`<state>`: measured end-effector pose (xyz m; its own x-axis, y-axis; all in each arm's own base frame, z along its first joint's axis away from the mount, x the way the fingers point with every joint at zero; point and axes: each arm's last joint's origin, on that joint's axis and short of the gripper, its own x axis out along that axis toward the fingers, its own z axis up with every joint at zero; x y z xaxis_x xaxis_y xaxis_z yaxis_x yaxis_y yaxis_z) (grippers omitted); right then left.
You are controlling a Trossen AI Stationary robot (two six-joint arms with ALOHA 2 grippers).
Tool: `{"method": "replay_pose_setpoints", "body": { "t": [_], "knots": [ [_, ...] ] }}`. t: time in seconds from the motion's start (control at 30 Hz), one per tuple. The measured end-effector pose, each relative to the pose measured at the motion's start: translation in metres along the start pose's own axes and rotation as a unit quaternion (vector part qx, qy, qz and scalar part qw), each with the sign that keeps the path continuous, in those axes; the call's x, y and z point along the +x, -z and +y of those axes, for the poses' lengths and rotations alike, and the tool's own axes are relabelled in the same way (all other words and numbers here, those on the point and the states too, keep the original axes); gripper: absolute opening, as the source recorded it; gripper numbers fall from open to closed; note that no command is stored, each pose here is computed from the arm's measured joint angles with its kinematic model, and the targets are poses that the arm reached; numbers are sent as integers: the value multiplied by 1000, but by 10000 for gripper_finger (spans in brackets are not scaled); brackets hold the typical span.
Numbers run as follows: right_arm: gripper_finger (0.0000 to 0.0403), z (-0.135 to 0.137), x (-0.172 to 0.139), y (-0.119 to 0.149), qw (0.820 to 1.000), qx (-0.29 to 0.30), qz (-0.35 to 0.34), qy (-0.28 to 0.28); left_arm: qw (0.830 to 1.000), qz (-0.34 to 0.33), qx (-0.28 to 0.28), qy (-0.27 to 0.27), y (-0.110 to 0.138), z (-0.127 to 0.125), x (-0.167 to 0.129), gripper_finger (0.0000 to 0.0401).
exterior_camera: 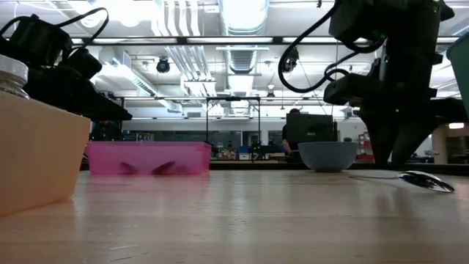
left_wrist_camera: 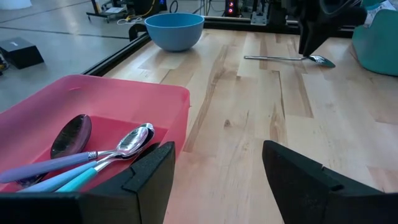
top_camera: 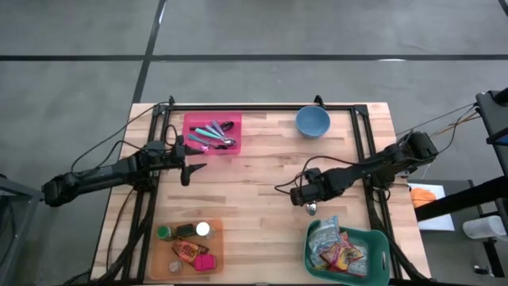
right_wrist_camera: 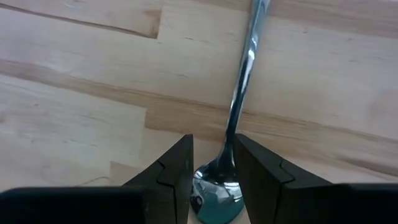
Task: Pick & Place Food Item
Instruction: Put the silver spoon into the pink bin
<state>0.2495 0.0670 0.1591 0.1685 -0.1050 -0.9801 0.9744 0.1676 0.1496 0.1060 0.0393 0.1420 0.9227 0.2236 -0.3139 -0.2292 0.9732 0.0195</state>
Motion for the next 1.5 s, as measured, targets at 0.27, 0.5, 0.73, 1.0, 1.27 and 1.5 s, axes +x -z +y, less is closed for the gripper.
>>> {"method": "replay_pose_setpoints", "body": {
  "t": [0.27, 0.5, 0.73, 1.0, 1.27, 1.5],
  "knots": [
    [112, -9, 14, 1, 1000, 6, 0, -10, 1000, 0, 0, 0, 0, 0, 0, 243],
    [112, -12, 18, 1, 1000, 5, -5, -6, 1000, 0, 0, 0, 0, 0, 0, 243],
    [108, -11, 27, 2, 1000, 9, -7, 14, 1000, 0, 0, 0, 0, 0, 0, 243],
    [41, -13, 29, 2, 1000, 9, -7, 25, 1000, 0, 0, 0, 0, 0, 0, 243],
    [13, -14, 28, 2, 1000, 9, -5, 24, 1000, 0, 0, 0, 0, 0, 0, 243],
    [12, -14, 26, 2, 1000, 10, -6, 20, 1000, 0, 0, 0, 0, 0, 0, 243]
  ]
}}
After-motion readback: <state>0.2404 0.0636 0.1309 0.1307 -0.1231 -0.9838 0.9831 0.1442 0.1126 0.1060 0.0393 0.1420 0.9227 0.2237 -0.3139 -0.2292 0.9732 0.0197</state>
